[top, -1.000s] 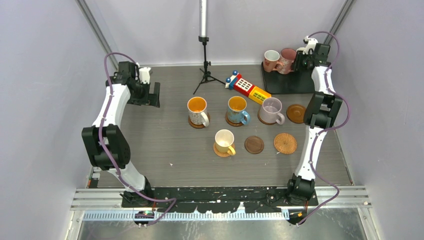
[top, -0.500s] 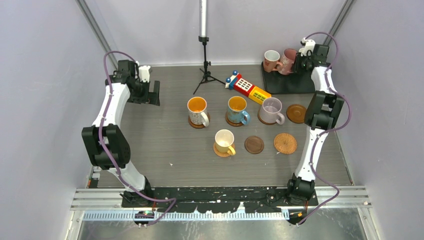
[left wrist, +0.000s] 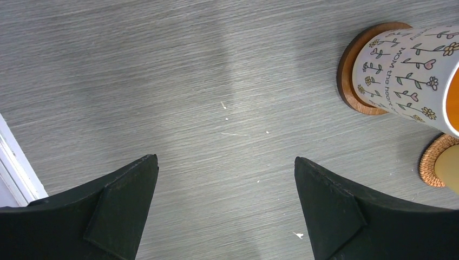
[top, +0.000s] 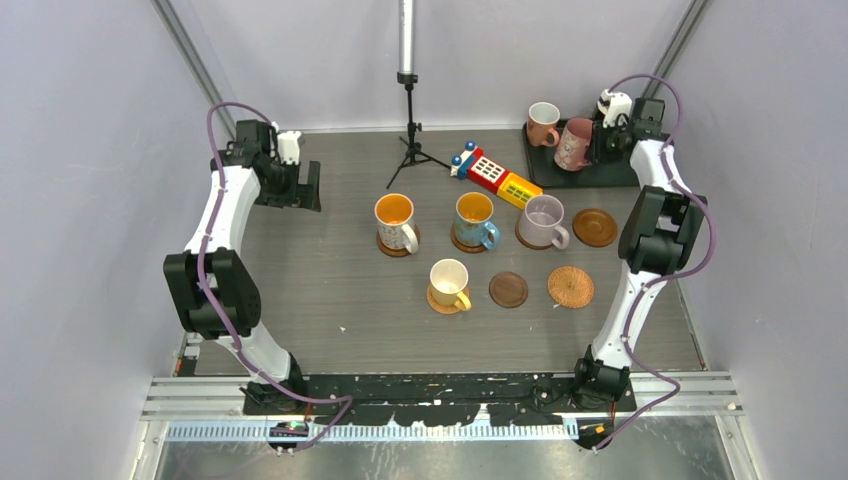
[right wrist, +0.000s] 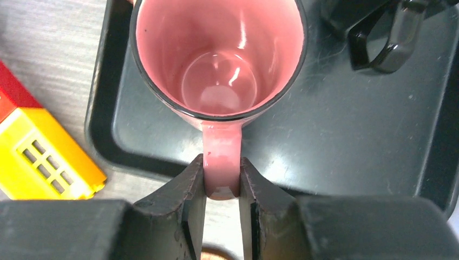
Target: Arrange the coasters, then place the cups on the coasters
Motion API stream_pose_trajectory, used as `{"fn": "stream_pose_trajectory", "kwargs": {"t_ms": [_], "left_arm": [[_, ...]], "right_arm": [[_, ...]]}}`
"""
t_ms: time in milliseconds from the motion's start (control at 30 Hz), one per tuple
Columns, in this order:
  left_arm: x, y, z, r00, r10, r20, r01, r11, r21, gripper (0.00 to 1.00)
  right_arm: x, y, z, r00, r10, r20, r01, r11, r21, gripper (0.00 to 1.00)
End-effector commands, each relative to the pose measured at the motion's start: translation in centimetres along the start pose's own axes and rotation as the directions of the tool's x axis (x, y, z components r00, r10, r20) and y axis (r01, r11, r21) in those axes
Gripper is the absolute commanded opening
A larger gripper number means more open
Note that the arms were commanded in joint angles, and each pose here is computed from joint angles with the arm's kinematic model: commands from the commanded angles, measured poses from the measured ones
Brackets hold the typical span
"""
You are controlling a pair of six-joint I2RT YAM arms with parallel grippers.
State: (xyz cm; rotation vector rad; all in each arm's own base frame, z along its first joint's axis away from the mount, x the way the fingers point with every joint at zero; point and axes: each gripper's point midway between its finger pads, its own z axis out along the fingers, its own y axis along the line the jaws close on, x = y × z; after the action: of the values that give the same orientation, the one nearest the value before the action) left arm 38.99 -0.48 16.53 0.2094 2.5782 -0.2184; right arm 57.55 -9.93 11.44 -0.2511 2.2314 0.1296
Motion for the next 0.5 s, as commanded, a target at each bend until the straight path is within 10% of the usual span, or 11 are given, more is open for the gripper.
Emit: {"fn": "stream_pose_trajectory", "kwargs": {"t_ms": [0,467], "left_arm": [[-0.6,-0.4,-1.1,0.999,-0.016,0.035,0.016,1.000,0.014,1.00],[-0.6,-0.4,-1.0,0.999,-0.026,0.036,0.026,1.000,0.013,1.00]], "right_arm": [[-2.8,1.0,-3.7,0.998,-0.041,0.042,0.042,0.999,-0.026,0.33],[-1.2,-0.4,-2.2,0.993,-0.019,-0.117,0.018,1.000,-0.009,0.41]]}}
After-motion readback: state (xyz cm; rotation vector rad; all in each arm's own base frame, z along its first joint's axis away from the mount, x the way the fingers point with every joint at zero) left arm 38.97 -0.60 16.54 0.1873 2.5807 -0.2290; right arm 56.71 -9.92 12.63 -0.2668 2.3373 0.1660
